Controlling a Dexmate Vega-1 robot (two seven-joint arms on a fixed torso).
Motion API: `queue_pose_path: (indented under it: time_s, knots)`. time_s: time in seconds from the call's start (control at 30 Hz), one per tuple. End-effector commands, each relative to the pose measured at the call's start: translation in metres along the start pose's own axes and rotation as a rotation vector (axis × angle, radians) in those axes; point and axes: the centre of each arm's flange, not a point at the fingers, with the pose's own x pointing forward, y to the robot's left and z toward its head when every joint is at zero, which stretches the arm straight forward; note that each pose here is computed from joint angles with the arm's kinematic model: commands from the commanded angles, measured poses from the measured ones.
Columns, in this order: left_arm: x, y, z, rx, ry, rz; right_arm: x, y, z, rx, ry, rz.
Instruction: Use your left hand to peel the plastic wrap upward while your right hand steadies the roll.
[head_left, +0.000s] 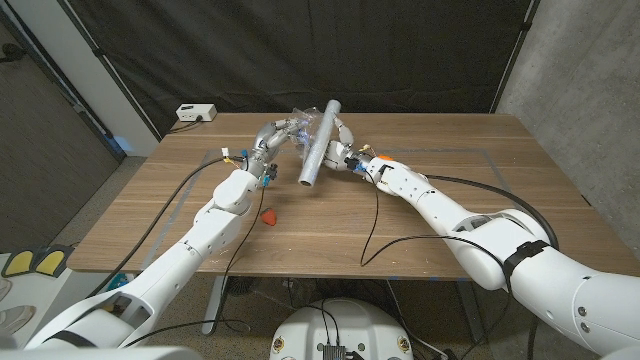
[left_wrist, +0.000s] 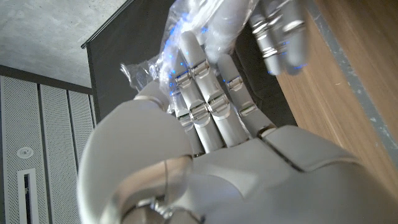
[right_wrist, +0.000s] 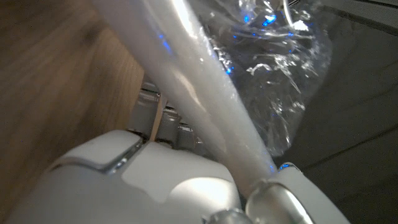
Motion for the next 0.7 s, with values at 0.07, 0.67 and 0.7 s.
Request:
queue_pose_path:
  time_s: [0.07, 0.67, 0.7]
  knots:
    - [-0.003, -0.008, 0.008, 0.006, -0.018, 0.048, -0.003, -0.004, 0.004, 0.006, 0.026, -0.043]
    - [-0.001, -0.019, 0.03, 0.002, -0.095, 0.12, -0.004, -0.011, 0.003, 0.009, 0.033, -0.066]
    - [0.0, -0.019, 0.031, 0.001, -0.1, 0.123, -0.004, -0.011, 0.003, 0.007, 0.039, -0.067]
